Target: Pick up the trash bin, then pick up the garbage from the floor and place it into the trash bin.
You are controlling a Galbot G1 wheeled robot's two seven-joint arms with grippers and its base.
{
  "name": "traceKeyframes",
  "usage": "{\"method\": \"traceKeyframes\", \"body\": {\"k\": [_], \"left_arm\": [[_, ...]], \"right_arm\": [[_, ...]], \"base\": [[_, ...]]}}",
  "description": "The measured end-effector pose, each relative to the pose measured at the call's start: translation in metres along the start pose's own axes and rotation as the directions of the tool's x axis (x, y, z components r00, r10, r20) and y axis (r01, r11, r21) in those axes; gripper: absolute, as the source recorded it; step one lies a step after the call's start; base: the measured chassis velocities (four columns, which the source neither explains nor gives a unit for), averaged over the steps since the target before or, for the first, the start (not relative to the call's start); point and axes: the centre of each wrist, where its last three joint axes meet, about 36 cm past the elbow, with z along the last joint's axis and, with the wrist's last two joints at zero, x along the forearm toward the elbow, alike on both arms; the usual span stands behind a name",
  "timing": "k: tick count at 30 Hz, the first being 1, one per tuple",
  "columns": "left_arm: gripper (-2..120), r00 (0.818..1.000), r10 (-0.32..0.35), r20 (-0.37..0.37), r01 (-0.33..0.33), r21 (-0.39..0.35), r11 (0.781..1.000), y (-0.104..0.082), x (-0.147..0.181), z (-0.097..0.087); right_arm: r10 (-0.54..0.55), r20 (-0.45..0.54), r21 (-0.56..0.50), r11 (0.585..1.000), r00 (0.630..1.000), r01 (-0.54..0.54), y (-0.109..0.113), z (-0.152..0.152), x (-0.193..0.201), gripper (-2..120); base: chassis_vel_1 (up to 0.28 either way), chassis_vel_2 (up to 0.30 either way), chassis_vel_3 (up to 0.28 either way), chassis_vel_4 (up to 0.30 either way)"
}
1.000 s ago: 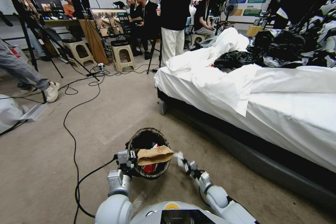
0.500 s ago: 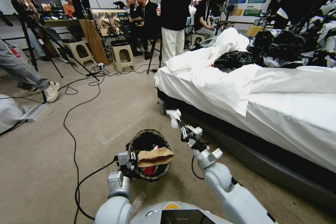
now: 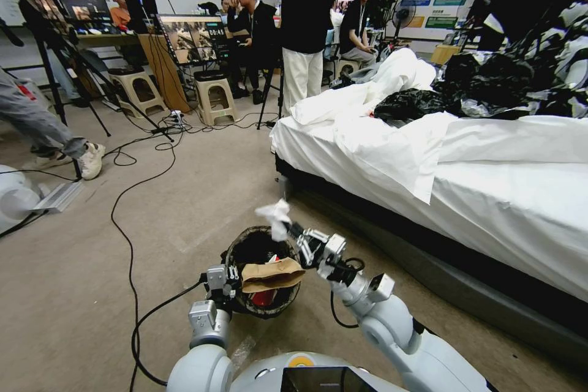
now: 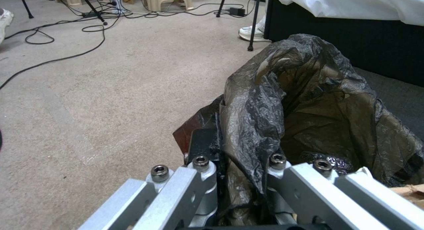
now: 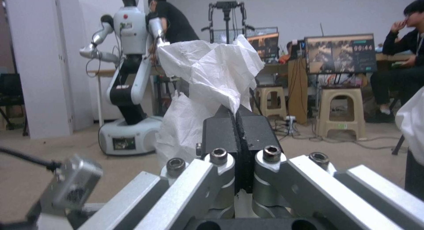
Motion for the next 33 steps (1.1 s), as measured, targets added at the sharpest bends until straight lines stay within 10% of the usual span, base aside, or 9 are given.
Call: {"method": "traceKeyframes", "body": {"k": [33], "left_arm": [[6,0.999,0.033,-0.008,-0.033,0.016,0.999,-0.010,0.009,-0.001]], "right_arm": [[0.060,-0.109,-0.004,0.998,0.992,-0.061,-0.026,0.066,-0.016,0]], "base": [[0.000,0.000,0.000,0.000]]}}
